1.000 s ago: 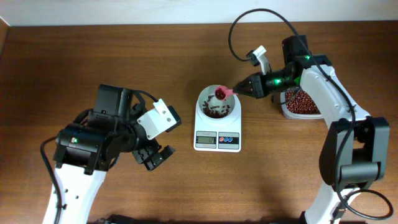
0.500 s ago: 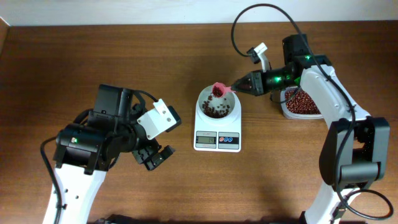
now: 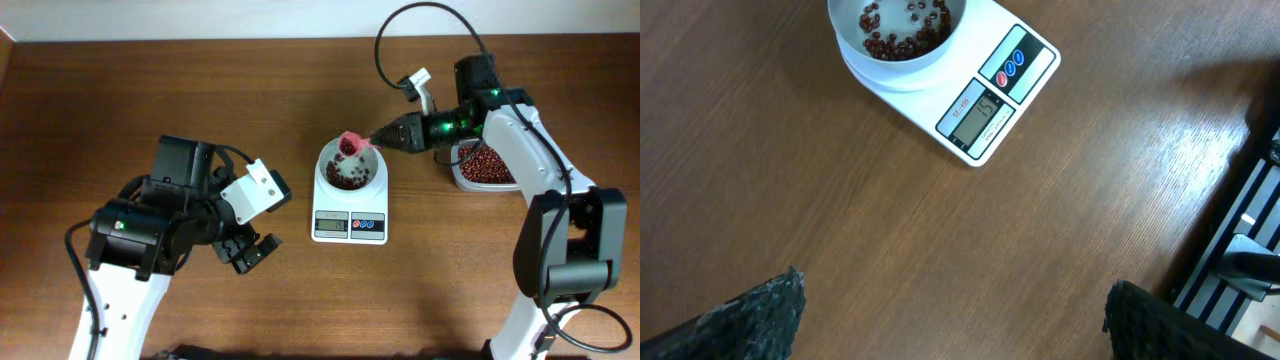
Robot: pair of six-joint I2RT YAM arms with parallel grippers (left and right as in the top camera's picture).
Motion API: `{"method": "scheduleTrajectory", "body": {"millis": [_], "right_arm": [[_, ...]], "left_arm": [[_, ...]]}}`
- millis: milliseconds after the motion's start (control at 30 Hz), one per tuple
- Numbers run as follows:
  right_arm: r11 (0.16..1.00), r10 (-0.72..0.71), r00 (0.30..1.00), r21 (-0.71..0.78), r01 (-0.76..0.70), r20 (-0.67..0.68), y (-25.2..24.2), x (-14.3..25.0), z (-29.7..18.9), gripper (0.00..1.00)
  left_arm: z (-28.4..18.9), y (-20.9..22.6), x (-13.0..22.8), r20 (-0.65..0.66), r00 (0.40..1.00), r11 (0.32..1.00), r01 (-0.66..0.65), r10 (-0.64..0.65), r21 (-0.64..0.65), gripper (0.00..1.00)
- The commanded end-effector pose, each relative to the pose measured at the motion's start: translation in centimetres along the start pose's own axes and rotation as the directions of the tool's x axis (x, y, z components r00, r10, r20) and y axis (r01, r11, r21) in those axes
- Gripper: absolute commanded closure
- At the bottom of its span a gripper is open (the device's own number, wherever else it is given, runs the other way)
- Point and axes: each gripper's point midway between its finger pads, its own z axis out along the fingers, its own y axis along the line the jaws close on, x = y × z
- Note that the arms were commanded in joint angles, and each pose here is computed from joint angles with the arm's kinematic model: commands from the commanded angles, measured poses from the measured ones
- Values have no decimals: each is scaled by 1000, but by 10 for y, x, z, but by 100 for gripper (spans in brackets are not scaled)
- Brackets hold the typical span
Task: Scoop and weigh 50g on scale
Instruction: 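Tilt the scoop over the bowl to pour beans with the right gripper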
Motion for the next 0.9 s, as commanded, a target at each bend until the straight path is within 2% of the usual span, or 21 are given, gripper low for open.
{"method": "scheduleTrajectory", "body": {"millis": [0,233,367,600,700,733,800,867], "right_arm": [[959,147,988,250,-131,-46,-42,15,-1,96],[985,98,995,144,-92,-31,-24,7,3,96],[989,38,999,146,-35,-18,-11,0,-3,96],[938,-54,996,337,77,-77,1,-1,-2,96],[934,-112,988,328,141,-105,19,0,6,96],[914,-140,982,366,176,-125,14,0,5,96],[847,-51,986,516,126,-158,-10,11,-5,96],[877,-57,987,466,122,-150,2,11,-1,96]], "left_arm": [[1,-2,-1,9,1000,1000,-16,16,13,1],[1,-2,-1,9,1000,1000,-16,16,13,1],[1,-2,-1,9,1000,1000,-16,16,13,1],[1,-2,-1,9,1000,1000,-16,16,13,1],[1,-2,-1,9,1000,1000,-15,15,13,1],[1,-2,-1,9,1000,1000,-16,16,13,1],[1,-2,-1,9,1000,1000,-16,16,13,1],[1,-2,-1,9,1000,1000,-16,16,13,1]]}}
